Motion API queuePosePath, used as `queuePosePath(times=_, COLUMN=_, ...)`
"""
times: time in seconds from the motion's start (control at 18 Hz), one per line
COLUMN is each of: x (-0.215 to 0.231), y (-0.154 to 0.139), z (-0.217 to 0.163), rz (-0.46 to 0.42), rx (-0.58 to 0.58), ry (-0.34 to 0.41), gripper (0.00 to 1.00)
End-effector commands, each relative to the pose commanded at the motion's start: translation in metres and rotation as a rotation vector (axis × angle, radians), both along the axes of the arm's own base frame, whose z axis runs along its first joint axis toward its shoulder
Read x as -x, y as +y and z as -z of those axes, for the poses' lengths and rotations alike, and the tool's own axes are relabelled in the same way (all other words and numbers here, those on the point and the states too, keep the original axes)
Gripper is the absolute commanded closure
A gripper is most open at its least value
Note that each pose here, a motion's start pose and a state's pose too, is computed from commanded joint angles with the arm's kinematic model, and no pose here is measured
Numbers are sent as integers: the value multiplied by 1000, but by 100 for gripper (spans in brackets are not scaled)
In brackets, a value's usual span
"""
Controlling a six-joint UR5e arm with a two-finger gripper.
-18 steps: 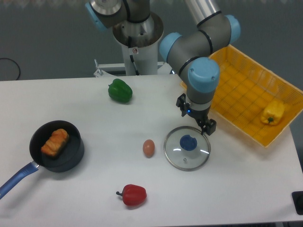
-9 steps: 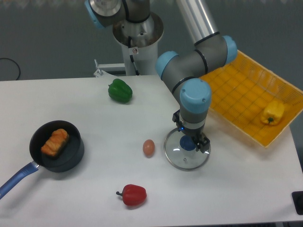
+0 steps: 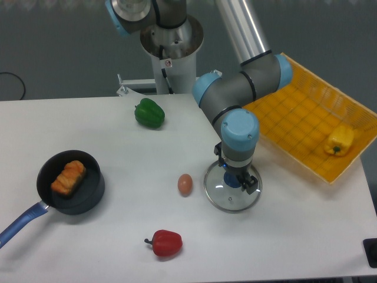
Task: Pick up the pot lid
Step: 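Lower the gripper onto the blue knob of the glass lid, then close the gripper around the blue knob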
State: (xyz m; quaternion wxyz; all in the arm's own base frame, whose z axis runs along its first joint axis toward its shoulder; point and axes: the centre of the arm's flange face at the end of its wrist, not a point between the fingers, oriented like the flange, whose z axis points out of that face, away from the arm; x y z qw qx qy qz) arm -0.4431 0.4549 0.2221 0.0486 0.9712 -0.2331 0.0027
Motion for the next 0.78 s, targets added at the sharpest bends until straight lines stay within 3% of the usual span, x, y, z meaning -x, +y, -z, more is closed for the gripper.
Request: queuePosePath(times=0.78, x=4, y=1, z=20, rz=3, rx=5, ry=-16, gripper=0)
